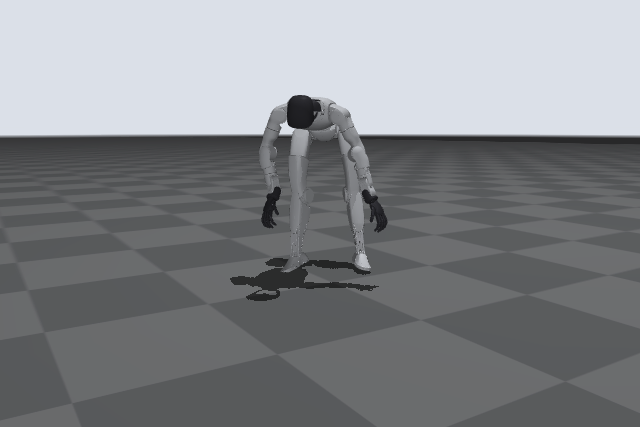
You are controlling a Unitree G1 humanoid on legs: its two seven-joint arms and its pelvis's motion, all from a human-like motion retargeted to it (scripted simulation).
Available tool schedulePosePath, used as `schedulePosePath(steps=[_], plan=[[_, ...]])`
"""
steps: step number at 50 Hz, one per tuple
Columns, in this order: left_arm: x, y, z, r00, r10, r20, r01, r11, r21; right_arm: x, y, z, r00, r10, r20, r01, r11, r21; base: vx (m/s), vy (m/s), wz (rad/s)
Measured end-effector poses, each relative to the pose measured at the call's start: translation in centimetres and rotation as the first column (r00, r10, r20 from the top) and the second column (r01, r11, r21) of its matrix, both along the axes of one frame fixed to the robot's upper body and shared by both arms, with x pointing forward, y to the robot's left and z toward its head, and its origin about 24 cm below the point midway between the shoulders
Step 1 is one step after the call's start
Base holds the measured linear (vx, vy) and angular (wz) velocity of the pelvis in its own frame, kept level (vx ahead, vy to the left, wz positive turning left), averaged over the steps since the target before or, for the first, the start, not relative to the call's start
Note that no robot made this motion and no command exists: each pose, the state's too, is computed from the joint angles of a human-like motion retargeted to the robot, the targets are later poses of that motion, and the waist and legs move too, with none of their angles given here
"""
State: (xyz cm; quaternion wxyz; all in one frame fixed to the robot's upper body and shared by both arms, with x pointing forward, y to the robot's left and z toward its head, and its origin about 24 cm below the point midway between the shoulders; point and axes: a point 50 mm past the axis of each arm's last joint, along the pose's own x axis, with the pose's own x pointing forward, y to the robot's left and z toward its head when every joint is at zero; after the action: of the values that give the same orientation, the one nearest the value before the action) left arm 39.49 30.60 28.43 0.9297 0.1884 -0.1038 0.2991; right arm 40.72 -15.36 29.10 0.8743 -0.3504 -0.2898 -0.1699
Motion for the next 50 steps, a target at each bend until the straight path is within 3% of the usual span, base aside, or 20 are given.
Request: schedulePosePath(steps=[4,8,10,13,15,18,20,22,25,29,34,38,40,43,50], plan=[[-1.6,1.6,4.7,0.981,0.111,0.158,-0.106,0.994,-0.040,-0.3,4.4,-0.3,0.992,0.124,0.003,-0.123,0.990,-0.065,0.00,0.00,0.00],[-1.7,-1.4,9.6,0.949,0.046,0.311,-0.027,0.998,-0.063,-1.2,8.7,-0.3,0.961,0.275,0.013,-0.274,0.961,-0.041,-0.06,0.00,-0.05],[-1.3,-3.9,11.3,0.926,-0.044,0.375,0.101,0.986,-0.135,-1.5,10.3,-0.8,0.951,0.308,0.006,-0.308,0.951,-0.022,0.00,0.00,0.00],[-0.2,-10.2,13.0,0.857,-0.322,0.403,0.389,0.916,-0.095,-1.8,12.0,-1.4,0.927,0.375,-0.021,-0.373,0.925,0.073,-0.13,0.06,-0.11],[0.0,-15.6,13.3,0.743,-0.525,0.415,0.596,0.802,-0.052,-1.7,12.2,-1.7,0.925,0.377,-0.043,-0.372,0.924,0.086,-0.02,0.10,0.16],[-0.5,-22.6,10.2,0.539,-0.782,0.312,0.794,0.596,0.122,-1.4,11.9,-4.3,0.906,0.407,-0.119,-0.371,0.897,0.241,0.02,0.02,-0.20],[-1.9,-26.5,7.7,0.392,-0.883,0.258,0.873,0.446,0.199,-1.1,10.4,-5.5,0.901,0.407,-0.150,-0.346,0.883,0.317,0.09,0.01,0.05],[-3.1,-28.0,4.9,0.303,-0.918,0.254,0.925,0.348,0.155,-0.8,8.7,-7.3,0.906,0.378,-0.189,-0.281,0.873,0.398,0.26,0.02,0.15],[-3.3,-25.8,0.8,0.295,-0.939,0.178,0.937,0.321,0.138,-0.9,9.1,-8.9,0.887,0.415,-0.204,-0.257,0.808,0.530,0.05,0.03,-0.08],[-1.3,-20.2,-2.5,0.529,-0.840,0.122,0.839,0.540,0.074,0.0,3.0,-10.8,0.937,0.239,-0.256,-0.071,0.845,0.530,0.00,-0.02,0.02],[1.7,-7.9,-1.9,0.918,-0.387,0.089,0.390,0.921,-0.011,0.7,0.2,-12.1,0.936,0.110,-0.335,0.066,0.878,0.474,0.00,0.00,0.00],[0.2,-1.6,2.6,0.978,-0.058,0.202,0.085,0.988,-0.126,0.9,-0.4,-12.2,0.928,0.071,-0.365,0.105,0.892,0.439,0.00,0.00,0.00],[-0.8,-0.7,5.4,0.961,-0.011,0.275,0.049,0.990,-0.130,0.9,0.2,-11.8,0.934,0.083,-0.348,0.081,0.899,0.430,0.00,0.00,0.00],[-1.4,-2.0,9.3,0.929,-0.061,0.364,0.091,0.994,-0.067,0.9,1.6,-11.0,0.943,0.134,-0.304,0.005,0.909,0.417,-0.10,0.05,0.18],[-0.7,-12.2,14.3,0.833,-0.348,0.431,0.368,0.929,0.040,0.6,4.6,-10.1,0.944,0.190,-0.269,-0.083,0.928,0.363,-0.01,0.03,0.01]])
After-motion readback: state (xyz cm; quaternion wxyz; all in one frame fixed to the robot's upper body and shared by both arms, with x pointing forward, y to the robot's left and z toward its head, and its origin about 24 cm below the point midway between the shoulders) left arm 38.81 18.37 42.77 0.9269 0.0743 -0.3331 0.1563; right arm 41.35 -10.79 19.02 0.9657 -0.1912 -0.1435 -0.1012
